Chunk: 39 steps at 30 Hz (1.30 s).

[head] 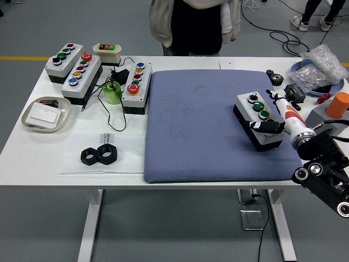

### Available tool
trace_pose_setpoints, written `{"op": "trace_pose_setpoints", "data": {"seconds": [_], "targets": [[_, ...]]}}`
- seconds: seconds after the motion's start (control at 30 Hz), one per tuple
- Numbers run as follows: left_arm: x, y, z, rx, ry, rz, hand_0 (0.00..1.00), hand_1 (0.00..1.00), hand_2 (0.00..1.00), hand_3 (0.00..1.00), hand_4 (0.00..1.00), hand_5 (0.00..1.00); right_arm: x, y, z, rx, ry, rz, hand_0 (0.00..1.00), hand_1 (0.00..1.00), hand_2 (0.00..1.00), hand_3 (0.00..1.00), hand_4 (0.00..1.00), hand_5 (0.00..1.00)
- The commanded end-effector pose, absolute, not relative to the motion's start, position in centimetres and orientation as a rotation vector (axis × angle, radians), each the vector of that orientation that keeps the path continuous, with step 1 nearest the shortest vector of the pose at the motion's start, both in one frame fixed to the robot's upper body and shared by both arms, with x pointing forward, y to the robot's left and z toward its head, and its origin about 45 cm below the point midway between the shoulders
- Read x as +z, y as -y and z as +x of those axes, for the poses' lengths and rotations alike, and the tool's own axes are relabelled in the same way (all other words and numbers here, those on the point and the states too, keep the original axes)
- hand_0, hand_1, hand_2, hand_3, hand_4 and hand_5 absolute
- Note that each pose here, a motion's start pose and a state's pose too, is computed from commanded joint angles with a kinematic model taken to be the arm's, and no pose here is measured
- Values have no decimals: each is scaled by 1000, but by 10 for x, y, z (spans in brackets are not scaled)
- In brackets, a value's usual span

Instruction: Pick up the button,place it on the desk,press the button,press the button

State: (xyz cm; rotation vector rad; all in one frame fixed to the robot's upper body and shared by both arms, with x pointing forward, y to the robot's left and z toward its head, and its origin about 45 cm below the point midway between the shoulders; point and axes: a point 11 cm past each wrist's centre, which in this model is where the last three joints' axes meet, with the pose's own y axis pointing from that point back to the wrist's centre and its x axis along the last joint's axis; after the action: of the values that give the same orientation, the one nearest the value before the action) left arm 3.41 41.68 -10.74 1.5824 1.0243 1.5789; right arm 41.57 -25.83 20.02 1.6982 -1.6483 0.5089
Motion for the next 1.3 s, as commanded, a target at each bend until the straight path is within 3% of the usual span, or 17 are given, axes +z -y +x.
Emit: {"op": "trace_pose_setpoints", "data": {"seconds": [0.73, 0.77, 0.93, 0.97, 1.13, 1.17, 1.3], "targets": [[-107, -417, 37, 1589, -1021, 1573, 746, 782, 853, 771, 542, 998, 190, 252, 431, 527, 1525, 1569, 998, 890, 977, 998, 962, 270], [-107, -417, 37, 1589, -1021, 1573, 747, 782, 855, 771, 542, 998, 190, 252, 431, 528, 1523, 1567, 954, 760, 866, 973, 954, 235], [-107, -417, 37, 1589, -1020, 1573, 747, 782, 855, 771, 542, 998, 189, 251, 433, 542, 1494, 1540, 954, 760, 866, 973, 954, 235], [-107, -417, 37, 1589, -1020, 1573, 746, 782, 856, 771, 542, 998, 188, 251, 434, 544, 1478, 1535, 715, 542, 639, 889, 924, 170], [-107, -417, 38, 1590, -1019, 1572, 746, 782, 856, 771, 542, 998, 187, 252, 435, 554, 1451, 1505, 715, 542, 639, 889, 924, 170], [-107, -417, 38, 1591, -1019, 1571, 746, 782, 856, 771, 542, 998, 187, 252, 435, 557, 1442, 1498, 542, 432, 516, 789, 885, 69], [-107, -417, 38, 1592, -1019, 1570, 746, 782, 856, 771, 542, 998, 189, 254, 436, 583, 1435, 1459, 542, 432, 516, 789, 885, 69]]}}
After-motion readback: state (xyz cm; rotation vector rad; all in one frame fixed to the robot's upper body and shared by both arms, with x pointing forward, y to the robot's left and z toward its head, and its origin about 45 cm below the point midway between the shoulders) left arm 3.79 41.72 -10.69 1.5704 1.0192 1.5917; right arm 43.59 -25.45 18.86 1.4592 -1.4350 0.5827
